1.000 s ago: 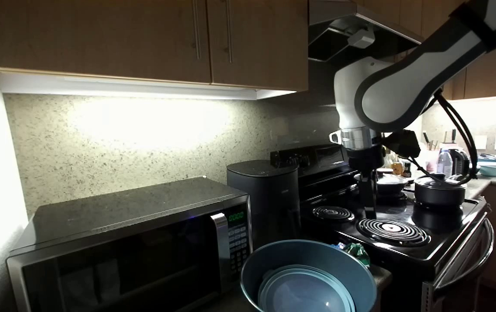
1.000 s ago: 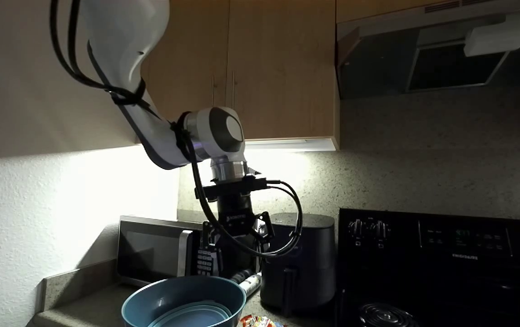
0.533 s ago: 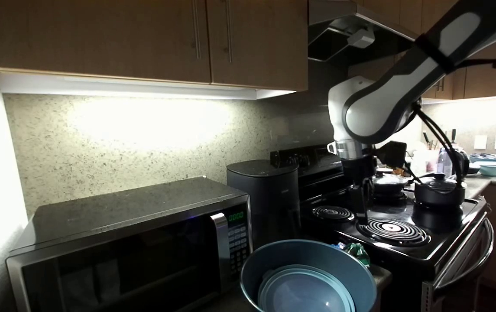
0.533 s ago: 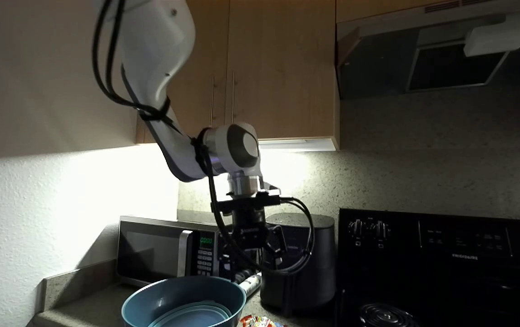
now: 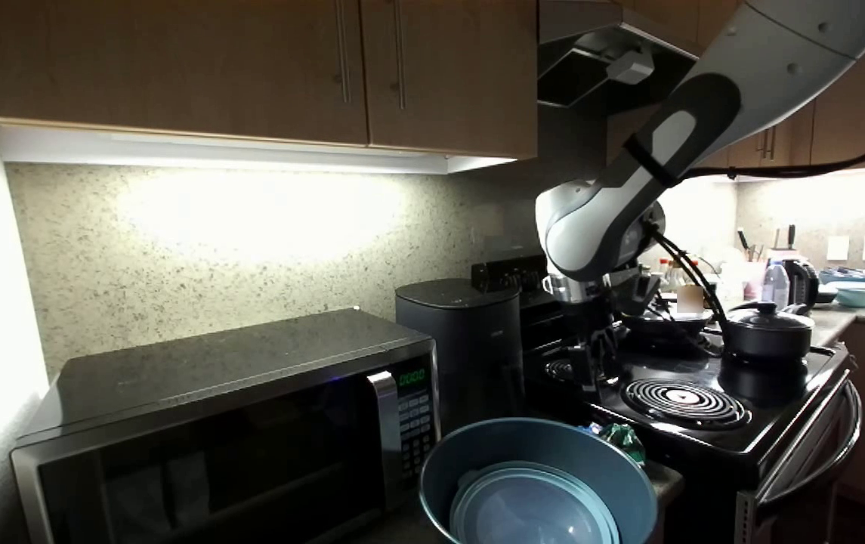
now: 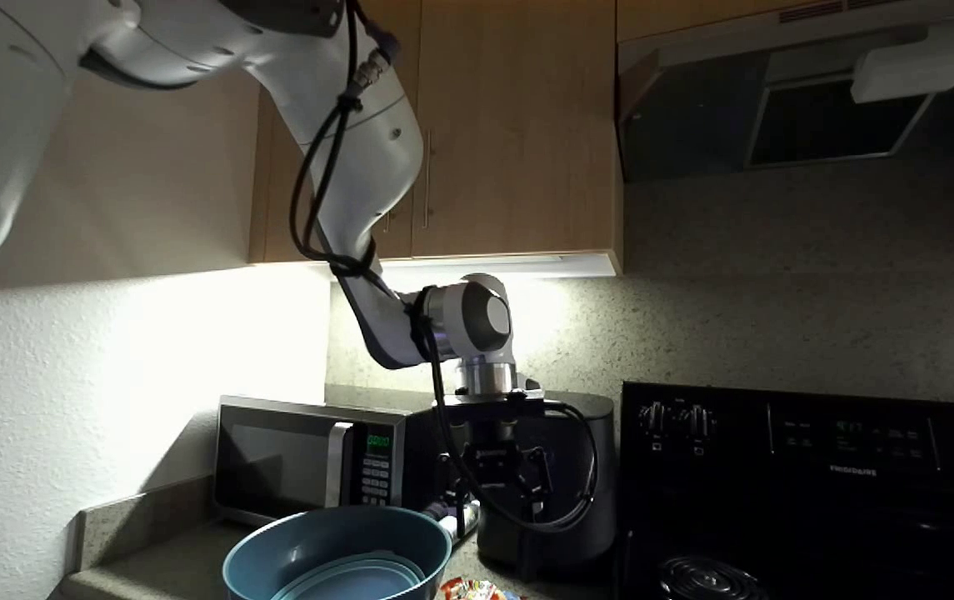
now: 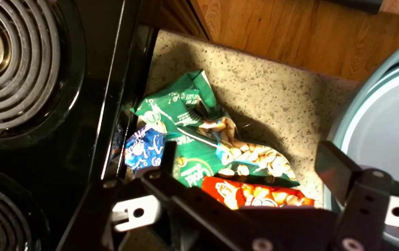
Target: Put the packets in the bowl
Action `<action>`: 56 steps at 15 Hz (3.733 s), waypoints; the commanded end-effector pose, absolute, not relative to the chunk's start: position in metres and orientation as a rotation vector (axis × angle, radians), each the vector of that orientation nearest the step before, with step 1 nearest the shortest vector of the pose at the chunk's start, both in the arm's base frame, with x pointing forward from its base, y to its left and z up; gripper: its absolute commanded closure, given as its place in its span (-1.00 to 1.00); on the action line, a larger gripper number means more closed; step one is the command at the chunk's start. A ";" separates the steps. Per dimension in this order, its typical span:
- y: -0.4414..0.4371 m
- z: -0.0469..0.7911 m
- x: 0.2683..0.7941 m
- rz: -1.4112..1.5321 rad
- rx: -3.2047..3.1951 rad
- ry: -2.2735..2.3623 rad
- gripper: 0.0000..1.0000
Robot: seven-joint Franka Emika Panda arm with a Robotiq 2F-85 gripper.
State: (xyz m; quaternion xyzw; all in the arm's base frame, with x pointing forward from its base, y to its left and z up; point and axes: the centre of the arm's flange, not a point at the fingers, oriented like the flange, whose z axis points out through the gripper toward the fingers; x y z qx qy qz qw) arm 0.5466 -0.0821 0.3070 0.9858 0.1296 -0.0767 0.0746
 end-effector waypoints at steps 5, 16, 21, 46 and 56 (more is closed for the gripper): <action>-0.087 0.299 0.557 -0.223 2.966 0.444 -1.00; -0.121 0.245 0.582 -0.408 2.917 0.625 -1.00; -0.135 0.224 0.585 -0.514 2.930 0.732 -0.94; -0.139 0.202 0.604 -0.654 2.883 0.861 -0.19; -0.139 0.186 0.611 -0.698 2.889 0.877 0.52</action>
